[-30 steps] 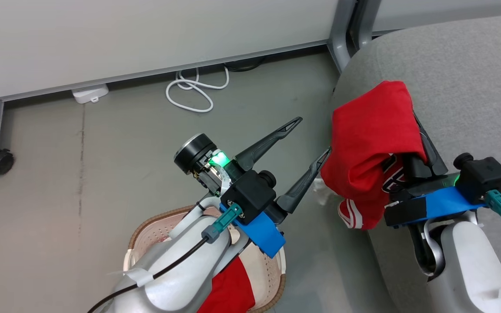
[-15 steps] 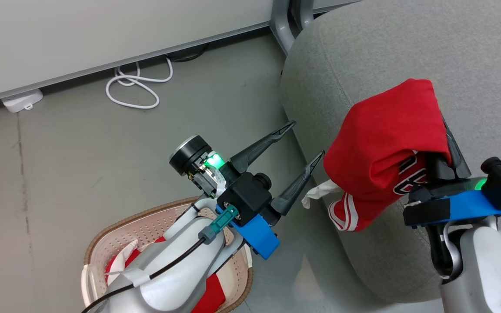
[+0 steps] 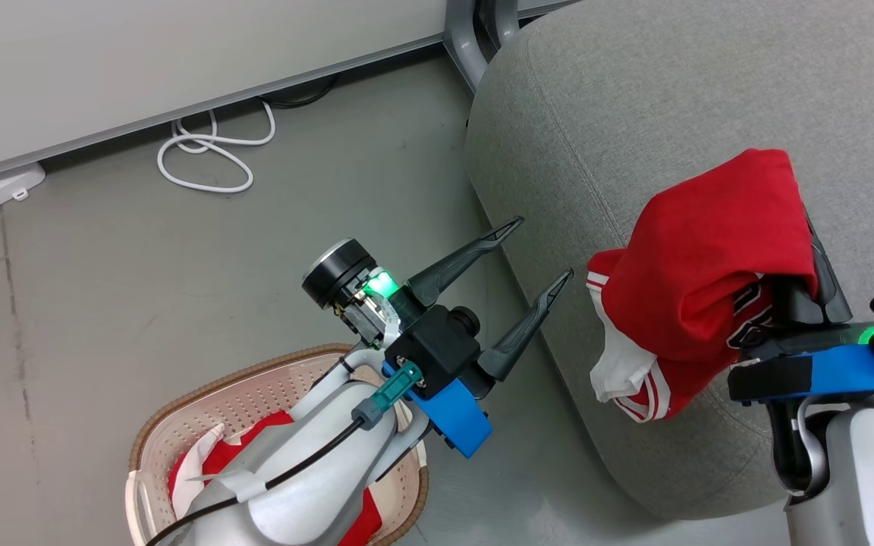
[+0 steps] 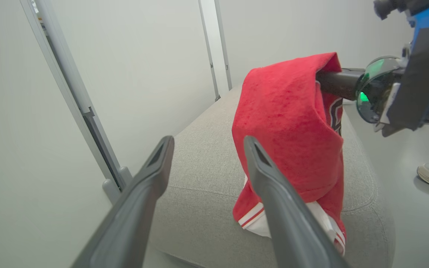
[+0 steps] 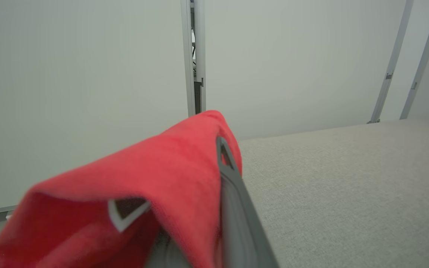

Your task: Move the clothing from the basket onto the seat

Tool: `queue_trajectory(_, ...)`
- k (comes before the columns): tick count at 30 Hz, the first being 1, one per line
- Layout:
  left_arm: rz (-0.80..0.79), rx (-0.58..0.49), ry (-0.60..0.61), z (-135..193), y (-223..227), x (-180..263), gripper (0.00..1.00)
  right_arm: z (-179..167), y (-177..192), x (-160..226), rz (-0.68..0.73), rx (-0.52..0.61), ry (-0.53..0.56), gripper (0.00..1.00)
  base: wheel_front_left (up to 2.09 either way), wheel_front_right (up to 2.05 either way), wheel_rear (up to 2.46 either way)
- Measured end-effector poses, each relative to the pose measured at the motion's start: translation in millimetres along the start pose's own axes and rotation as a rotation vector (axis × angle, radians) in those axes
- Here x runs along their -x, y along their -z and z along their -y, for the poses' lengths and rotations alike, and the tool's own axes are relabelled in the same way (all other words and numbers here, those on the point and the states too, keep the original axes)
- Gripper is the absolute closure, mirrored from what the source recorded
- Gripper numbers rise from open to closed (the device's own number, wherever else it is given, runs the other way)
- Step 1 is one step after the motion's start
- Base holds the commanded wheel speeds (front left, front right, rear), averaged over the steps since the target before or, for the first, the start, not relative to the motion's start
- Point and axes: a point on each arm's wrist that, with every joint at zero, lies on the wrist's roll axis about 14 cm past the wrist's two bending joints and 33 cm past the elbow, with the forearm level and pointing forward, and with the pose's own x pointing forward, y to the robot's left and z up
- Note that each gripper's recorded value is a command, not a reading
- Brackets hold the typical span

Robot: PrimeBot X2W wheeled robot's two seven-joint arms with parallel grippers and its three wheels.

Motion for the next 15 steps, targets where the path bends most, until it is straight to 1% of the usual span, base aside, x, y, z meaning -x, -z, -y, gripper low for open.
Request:
queue_trajectory(5, -0.002, 0.011, 0.000, -1, 4, 0, 0.00, -5, -20, -14, 0.065, 0.016, -0.015, 1.00, 0.00, 0.00, 0.00)
queue_trajectory(9, -0.010, 0.017, -0.001, -7, 13, 0, 0.00, -7, -47, -38, 0.154, 0.051, -0.019, 1.00, 0.00, 0.00, 0.00)
queue_trajectory(15, -0.010, 0.025, 0.013, -18, 28, -6, 0.00, 4, -99, -83, 0.323, 0.134, 0.015, 1.00, 0.00, 0.00, 0.00)
